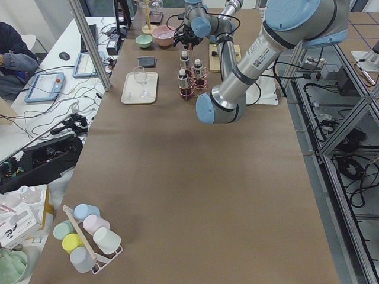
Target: Take tea from basket to plate
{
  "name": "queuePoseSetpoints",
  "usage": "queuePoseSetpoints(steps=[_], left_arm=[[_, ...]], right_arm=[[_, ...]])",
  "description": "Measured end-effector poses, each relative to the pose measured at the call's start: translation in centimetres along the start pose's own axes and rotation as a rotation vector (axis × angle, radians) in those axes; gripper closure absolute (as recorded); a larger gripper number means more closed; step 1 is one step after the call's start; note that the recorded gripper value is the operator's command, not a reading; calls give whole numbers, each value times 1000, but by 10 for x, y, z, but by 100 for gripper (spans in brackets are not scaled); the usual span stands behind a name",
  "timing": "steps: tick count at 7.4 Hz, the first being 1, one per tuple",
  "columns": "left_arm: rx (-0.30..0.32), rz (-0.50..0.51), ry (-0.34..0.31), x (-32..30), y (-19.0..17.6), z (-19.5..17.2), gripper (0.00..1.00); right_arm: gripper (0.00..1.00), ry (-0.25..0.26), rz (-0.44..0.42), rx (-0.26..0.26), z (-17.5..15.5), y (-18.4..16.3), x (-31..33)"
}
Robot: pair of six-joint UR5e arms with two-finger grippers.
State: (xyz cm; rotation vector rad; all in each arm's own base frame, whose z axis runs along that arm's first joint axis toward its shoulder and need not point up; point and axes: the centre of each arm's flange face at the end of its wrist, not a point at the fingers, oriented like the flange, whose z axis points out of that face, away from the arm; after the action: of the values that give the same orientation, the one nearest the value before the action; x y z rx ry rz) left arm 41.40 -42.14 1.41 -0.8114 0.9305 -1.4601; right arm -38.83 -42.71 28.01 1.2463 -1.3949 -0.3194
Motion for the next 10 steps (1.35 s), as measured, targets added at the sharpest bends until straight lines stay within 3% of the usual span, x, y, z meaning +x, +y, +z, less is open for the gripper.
queuePoseSetpoints(steps=[6,10], left_arm=[[6,3,-2,0,-3,2,100],[7,2,-1,1,-4,3,100]], right_arm=[[0,-6,-62,-60,11,14,-22],[4,0,-76,-67,12,18,-22]])
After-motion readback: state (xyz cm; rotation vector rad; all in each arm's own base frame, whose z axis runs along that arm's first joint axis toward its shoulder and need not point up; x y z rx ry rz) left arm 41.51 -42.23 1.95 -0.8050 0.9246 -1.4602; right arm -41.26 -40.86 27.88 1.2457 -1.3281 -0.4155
